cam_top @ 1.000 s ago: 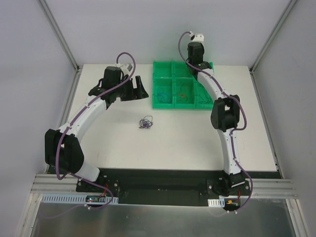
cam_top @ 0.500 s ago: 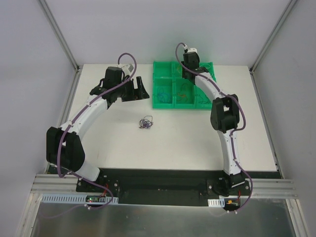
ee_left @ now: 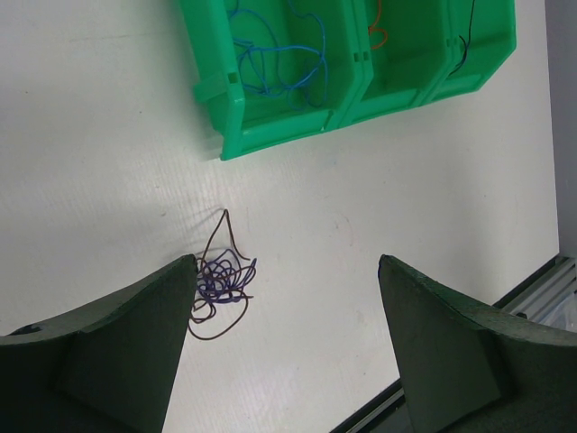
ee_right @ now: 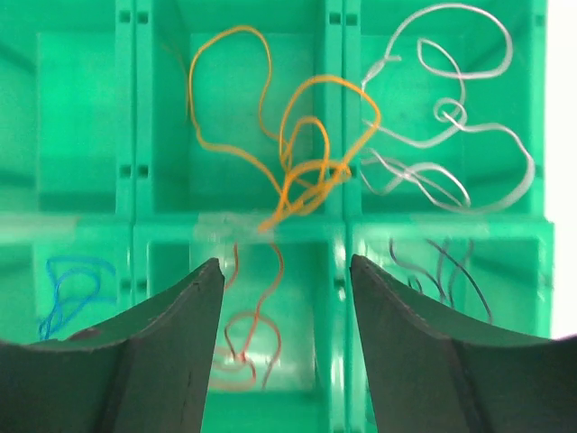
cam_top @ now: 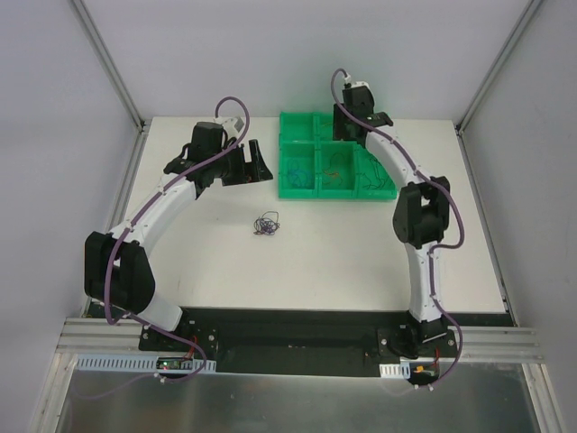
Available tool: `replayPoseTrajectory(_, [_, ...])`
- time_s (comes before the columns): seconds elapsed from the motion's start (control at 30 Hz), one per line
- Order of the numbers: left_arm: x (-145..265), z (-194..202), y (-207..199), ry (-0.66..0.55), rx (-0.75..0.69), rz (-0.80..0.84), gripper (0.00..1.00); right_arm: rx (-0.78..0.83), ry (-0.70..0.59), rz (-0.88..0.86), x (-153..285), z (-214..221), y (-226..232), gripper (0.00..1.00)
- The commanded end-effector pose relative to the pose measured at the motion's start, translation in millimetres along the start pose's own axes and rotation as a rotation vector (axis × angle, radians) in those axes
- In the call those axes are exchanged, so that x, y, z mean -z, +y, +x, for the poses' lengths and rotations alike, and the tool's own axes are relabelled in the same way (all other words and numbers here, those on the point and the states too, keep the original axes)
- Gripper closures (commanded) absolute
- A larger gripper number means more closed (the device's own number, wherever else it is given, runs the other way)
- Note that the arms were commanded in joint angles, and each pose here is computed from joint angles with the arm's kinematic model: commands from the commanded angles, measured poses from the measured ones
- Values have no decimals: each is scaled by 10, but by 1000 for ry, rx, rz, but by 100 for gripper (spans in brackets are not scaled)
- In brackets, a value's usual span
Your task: Untangle the cables
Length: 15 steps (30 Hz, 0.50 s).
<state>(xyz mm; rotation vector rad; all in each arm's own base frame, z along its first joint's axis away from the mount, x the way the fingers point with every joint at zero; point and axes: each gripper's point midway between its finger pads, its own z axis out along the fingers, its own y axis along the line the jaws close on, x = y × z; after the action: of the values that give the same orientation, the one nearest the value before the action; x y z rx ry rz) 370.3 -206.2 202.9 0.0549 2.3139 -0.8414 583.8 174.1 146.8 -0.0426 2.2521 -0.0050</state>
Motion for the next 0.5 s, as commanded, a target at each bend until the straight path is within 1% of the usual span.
replayPoseTrajectory(0.0, [67,-61,-175,-26,-10,56,19,-9,-72,-57,1015,-325,75,37])
replayPoseTrajectory(0.07, [66,-57,-179,-25,-7,58,19,-12,-46,-107,1193,-100,189,36])
replayPoseTrajectory(0.17, [71,-62,-194,-26,-2,64,19,-4,17,-238,1391,426,516,34])
replayPoseTrajectory(0.2, [76,-64,-198,-27,-3,65,20,-45,55,-282,1465,639,631,34])
replayPoseTrajectory(0.27, [88,-68,-209,-30,-3,68,19,-81,74,-462,1639,899,1035,33])
replayPoseTrajectory(0.33, [100,-71,-219,-32,2,73,19,-78,108,-571,1793,1175,1372,33])
replayPoseTrajectory(0.4, [98,-64,-248,-30,14,90,19,-38,131,-631,1933,1435,1670,31])
replayPoseTrajectory(0.47, [92,-42,-282,-19,35,113,20,1,142,-661,1997,1639,1873,30])
